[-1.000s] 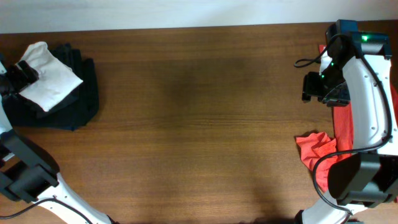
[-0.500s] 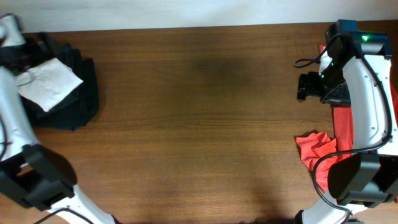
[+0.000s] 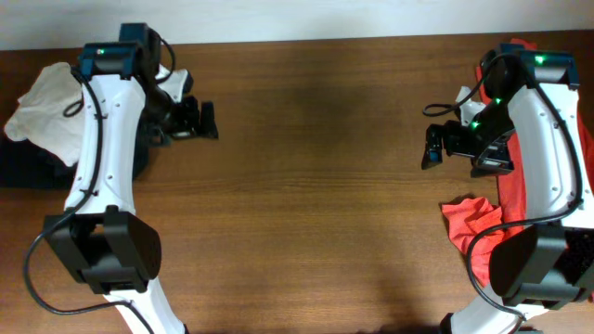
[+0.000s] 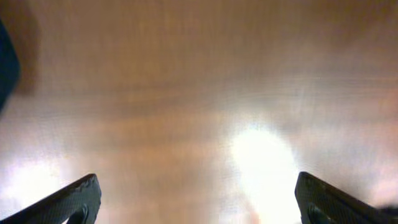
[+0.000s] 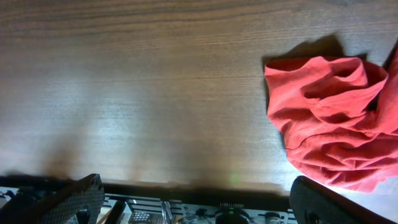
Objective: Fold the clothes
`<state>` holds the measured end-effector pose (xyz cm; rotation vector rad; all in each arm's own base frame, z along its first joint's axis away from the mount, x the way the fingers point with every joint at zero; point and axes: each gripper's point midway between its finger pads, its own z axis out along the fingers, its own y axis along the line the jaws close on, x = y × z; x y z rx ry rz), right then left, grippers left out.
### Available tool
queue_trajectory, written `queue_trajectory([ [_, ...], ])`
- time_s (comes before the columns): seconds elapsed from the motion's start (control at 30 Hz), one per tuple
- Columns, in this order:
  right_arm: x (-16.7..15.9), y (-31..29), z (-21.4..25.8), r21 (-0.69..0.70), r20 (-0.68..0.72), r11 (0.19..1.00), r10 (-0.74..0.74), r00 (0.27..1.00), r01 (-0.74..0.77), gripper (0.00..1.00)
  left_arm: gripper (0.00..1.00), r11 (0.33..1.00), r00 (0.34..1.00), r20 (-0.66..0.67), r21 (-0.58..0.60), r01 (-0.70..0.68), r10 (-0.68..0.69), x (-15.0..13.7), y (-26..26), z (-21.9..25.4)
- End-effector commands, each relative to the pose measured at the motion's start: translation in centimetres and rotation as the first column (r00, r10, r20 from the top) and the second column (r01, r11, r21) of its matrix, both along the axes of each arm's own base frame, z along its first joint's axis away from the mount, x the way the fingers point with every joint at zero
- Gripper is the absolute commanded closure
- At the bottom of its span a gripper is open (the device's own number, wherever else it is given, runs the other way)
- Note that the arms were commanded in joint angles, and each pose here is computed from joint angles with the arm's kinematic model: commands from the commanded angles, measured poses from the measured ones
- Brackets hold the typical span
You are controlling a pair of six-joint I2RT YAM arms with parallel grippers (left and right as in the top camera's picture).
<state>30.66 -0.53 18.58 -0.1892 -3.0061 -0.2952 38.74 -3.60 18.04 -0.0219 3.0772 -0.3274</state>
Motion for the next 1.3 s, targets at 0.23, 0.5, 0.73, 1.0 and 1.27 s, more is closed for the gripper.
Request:
queue_trajectory([
  [0.23,-4.0,0.8,0.9,0.005,0.141,0.999,0.034,0.989,-0.036,0.01,0.01,0.997,0.998,-0.055,0.083,-0.002,0.006,-6.3,1.4,1.9],
  [0.5,-7.1,1.1,4.8,-0.082,0.63,0.997,0.062,0.774,-0.012,0.01,0.01,0.995,0.864,0.502,0.057,-0.076,0.037,-10.2,1.5,5.4],
  [0.73,-11.4,1.7,6.4,-0.115,0.81,0.993,0.086,0.58,0.014,0.01,0.01,0.993,0.577,0.816,0.033,-0.113,0.038,-14.7,1.9,7.2],
  [1.0,-12.7,1.8,7.3,-0.122,0.84,0.992,0.092,0.534,0.021,0.01,0.01,0.993,0.542,0.84,0.028,-0.114,0.038,-18.7,1.9,7.2],
  [1.27,-12.6,1.8,7.3,-0.121,0.84,0.992,0.092,0.535,0.021,0.01,0.01,0.993,0.622,0.782,0.039,-0.11,0.038,-20.0,1.9,5.2],
])
